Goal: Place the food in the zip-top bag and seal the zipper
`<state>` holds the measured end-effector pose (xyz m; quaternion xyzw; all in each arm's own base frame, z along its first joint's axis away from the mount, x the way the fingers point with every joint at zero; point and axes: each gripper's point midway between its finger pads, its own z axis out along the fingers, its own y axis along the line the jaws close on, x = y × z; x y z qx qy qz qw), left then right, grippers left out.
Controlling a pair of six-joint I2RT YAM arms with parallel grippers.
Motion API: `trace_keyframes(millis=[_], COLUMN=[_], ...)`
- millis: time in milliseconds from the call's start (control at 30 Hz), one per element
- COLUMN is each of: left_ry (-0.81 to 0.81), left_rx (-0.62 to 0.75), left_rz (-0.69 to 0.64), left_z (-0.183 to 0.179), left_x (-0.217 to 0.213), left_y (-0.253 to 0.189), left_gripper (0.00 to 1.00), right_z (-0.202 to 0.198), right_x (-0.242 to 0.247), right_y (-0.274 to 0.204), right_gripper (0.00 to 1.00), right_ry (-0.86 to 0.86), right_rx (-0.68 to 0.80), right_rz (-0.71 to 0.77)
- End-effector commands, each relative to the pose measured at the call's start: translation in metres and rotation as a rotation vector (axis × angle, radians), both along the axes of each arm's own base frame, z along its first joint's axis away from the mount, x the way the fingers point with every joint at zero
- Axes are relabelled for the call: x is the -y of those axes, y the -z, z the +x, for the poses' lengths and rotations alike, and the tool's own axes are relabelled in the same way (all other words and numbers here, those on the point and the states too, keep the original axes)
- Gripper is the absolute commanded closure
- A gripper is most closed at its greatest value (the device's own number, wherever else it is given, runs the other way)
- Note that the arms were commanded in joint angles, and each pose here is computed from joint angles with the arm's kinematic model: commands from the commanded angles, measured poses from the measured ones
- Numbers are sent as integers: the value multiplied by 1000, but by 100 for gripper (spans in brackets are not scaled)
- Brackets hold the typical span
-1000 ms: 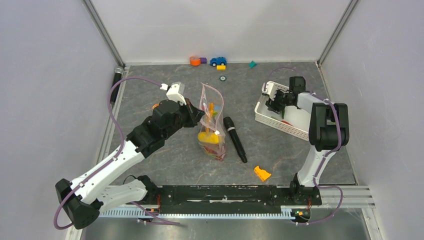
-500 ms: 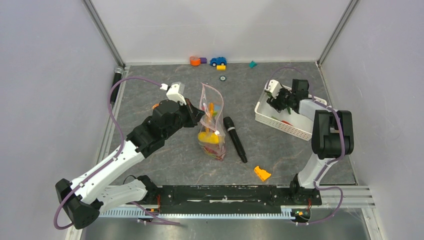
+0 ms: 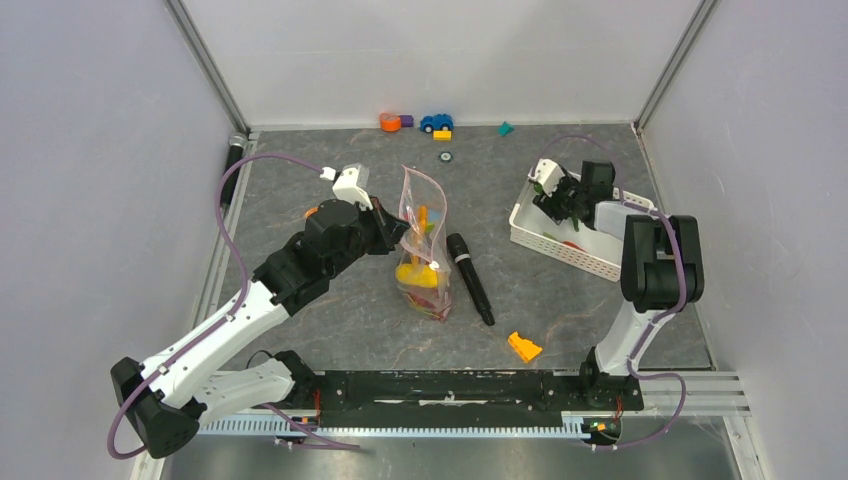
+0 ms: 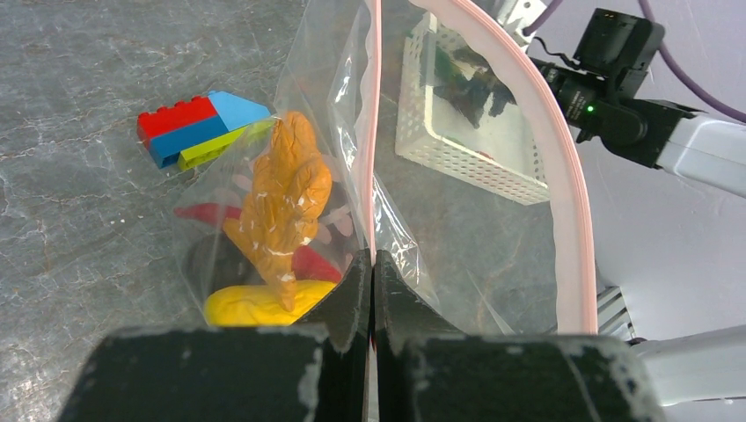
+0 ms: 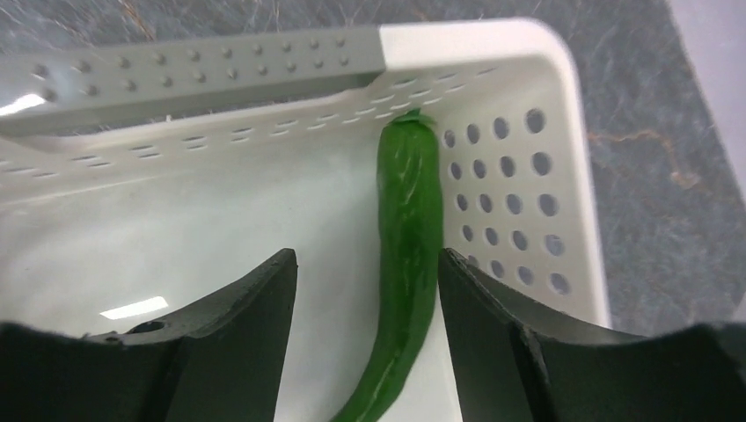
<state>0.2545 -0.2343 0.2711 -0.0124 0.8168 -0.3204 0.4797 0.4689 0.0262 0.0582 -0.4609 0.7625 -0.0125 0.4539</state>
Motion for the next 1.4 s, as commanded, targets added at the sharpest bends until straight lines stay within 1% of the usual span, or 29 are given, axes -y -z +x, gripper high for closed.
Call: trace_keyframes(millis=[0,100,200,233,300,333,433,567,733,867,1200,1300,1333,1367], left_ry=[-16,-9,-24,-28,-34,-36,-38,-29,-23,-30,4,12,11,7], left_rx=[23,21,29,35,45,46,47,37,37,59,114,125,129,128], left_rz=[-40,-38,-29,-30,-33,-34,-33,-30,-35,-29,-44,-46,-45,-43], left_z=[4,4,5,4,4,4,3,3,3,3,5,6,6,7], left_x=[2,4,0,-2,-4,-5,-6,-4,-2,-6,0,2,2,2], left_y=[-19,-20,-22,-24,-26,-27,-26,-23,-24,-29,-42,-44,-45,-45], left_gripper=[98,98,98,98,98,98,98,98,98,98,98,98,98,98], right_z=[21,20,19,19,18,18,16,13,3,-10,-44,-48,-49,-51], right_x=[9,7,4,3,1,1,1,2,6,7,-2,-9,-15,-23], right_y=[2,20,30,31,29,27,21,3,-27,-48,-95,-117,-134,-151], right_gripper=[35,36,40,44,57,65,85,93,98,98,99,100,100,100], right_ry=[51,19,-11,-18,-30,-31,-32,-28,-4,-18,-90,-92,-99,-98], right_rx=[23,-30,-72,-80,-78,-73,-61,-27,50,101,151,194,236,278], right_rz=[-15,-24,-23,-23,-22,-21,-26,-31,-52,-78,-90,-40,-2,67])
